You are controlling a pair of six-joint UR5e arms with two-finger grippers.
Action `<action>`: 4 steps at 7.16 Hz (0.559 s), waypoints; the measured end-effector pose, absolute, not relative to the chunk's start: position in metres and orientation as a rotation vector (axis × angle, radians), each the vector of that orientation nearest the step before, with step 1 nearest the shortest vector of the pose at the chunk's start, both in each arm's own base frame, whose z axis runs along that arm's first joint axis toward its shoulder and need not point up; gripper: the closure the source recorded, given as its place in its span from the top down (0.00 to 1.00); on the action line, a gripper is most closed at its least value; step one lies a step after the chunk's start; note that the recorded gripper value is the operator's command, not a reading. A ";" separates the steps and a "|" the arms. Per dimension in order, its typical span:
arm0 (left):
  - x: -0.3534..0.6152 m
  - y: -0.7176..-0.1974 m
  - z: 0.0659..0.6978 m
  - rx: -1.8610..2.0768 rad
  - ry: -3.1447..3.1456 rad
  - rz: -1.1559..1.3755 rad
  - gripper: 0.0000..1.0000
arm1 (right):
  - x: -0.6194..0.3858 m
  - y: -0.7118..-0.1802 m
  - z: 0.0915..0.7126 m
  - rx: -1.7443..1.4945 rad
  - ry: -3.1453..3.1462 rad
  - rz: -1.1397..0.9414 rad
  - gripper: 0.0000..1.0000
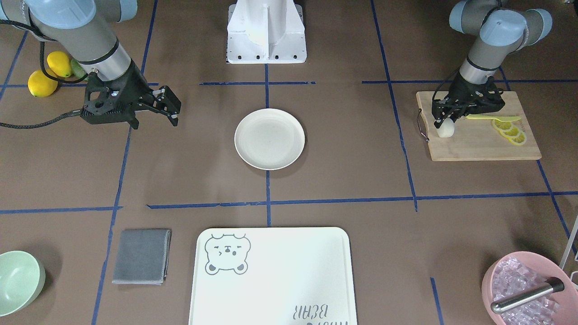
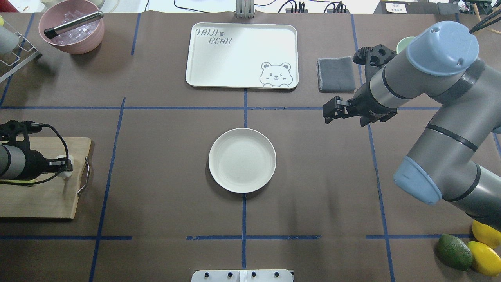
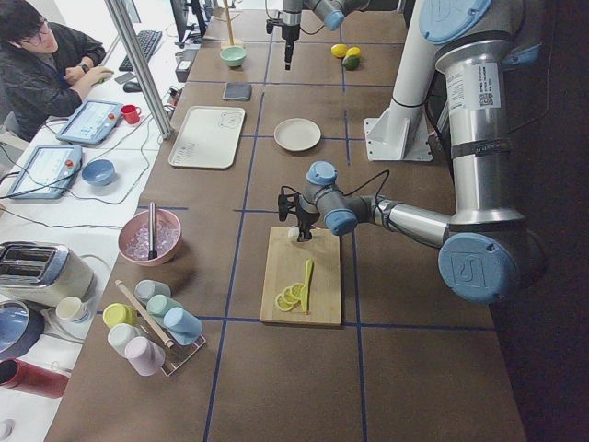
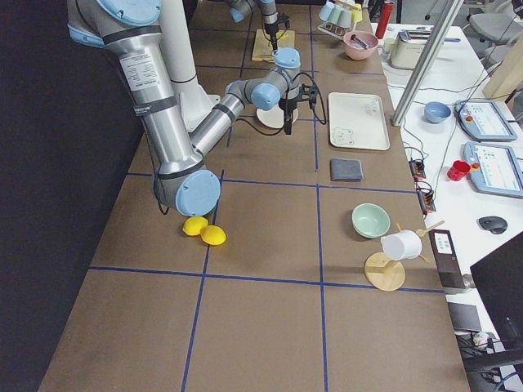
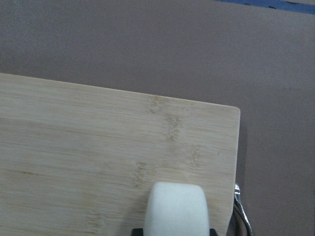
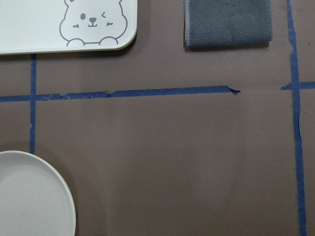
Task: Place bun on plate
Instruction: 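Lift the bun with the left gripper toward the plate while the right arm withdraws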
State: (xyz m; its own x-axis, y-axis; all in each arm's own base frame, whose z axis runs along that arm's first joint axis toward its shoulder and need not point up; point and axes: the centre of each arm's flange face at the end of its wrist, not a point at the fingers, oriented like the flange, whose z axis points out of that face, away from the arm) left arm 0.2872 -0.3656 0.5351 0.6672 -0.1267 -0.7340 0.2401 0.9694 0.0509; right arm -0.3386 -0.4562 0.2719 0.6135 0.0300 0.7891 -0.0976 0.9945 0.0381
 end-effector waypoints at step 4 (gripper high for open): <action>0.286 -0.366 0.506 0.131 0.810 -0.205 0.37 | -0.318 -0.459 0.276 0.089 -0.908 0.092 0.99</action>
